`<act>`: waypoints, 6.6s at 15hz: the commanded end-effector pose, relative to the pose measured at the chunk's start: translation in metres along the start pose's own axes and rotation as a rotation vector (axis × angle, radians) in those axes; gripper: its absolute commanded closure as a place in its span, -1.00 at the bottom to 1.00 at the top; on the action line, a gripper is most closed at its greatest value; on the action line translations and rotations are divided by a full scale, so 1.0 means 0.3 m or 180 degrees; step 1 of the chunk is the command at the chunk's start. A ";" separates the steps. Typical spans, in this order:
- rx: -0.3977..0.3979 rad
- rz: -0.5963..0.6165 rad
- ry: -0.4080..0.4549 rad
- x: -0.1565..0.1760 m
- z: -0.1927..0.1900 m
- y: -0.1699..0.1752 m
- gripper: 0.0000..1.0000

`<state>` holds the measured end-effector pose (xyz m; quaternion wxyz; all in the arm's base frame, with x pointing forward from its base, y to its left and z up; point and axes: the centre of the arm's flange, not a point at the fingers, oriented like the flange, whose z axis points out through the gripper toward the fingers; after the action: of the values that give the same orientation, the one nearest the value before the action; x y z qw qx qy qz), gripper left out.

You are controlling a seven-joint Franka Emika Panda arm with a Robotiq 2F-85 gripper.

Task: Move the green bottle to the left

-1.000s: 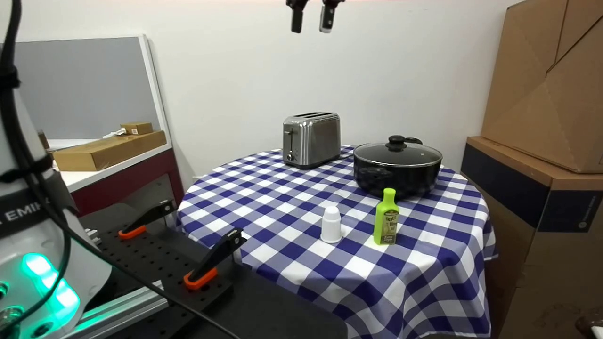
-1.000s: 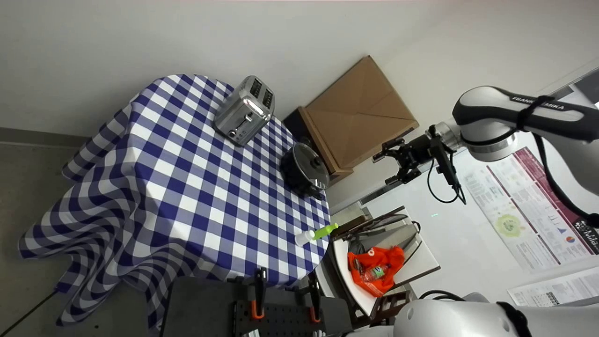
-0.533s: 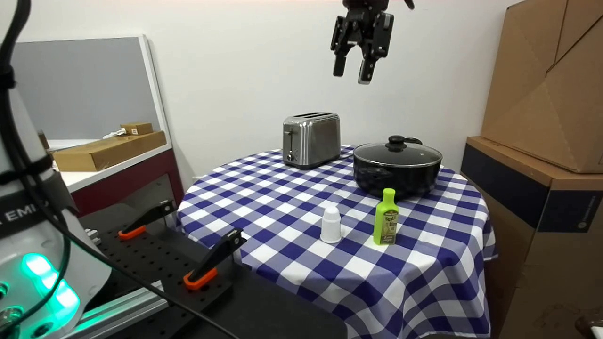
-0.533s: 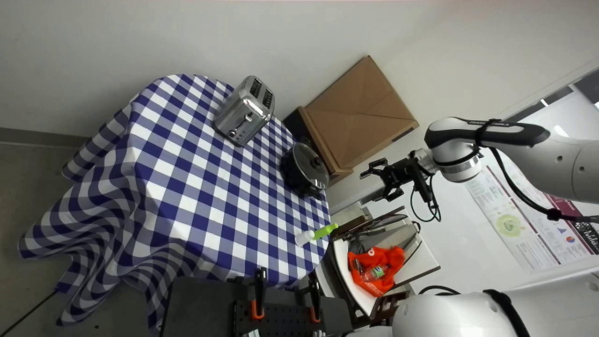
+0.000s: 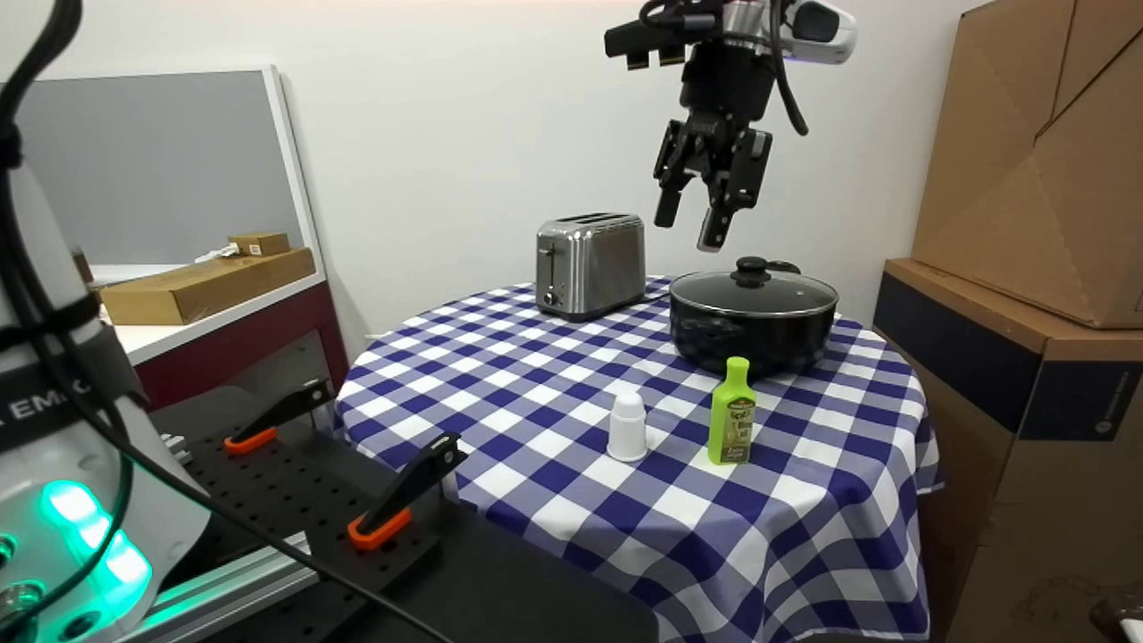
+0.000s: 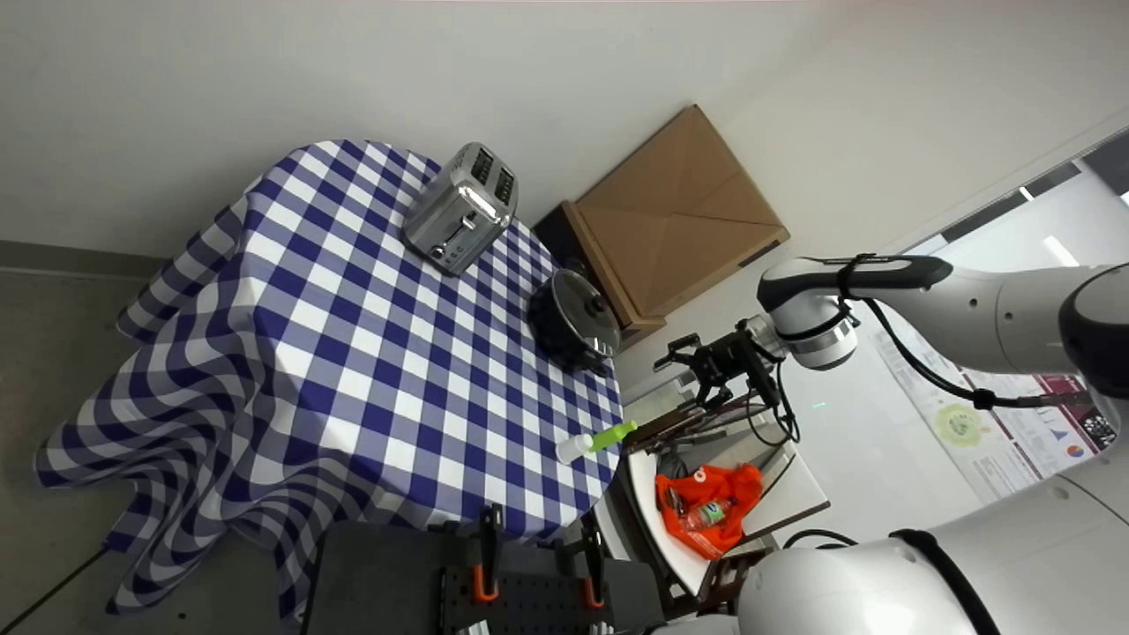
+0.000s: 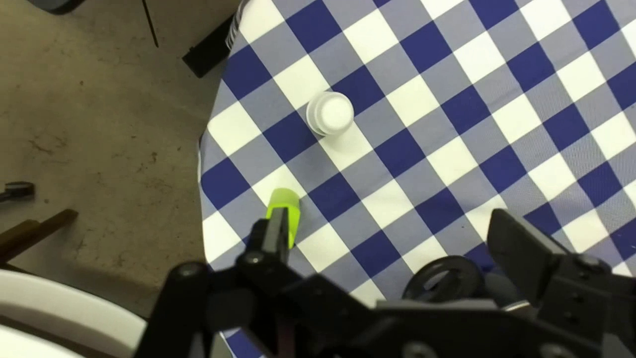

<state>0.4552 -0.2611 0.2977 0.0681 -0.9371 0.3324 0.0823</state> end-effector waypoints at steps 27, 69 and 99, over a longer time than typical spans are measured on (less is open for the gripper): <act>-0.0499 0.0040 0.0079 0.240 0.388 0.081 -1.00; -0.0956 -0.3104 -0.0756 -0.643 0.246 -1.475 0.85; -0.1417 -0.3678 -0.0178 -0.765 0.836 -1.776 0.85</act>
<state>0.5826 0.3241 0.1457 -0.0742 -0.9553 -0.2516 0.1363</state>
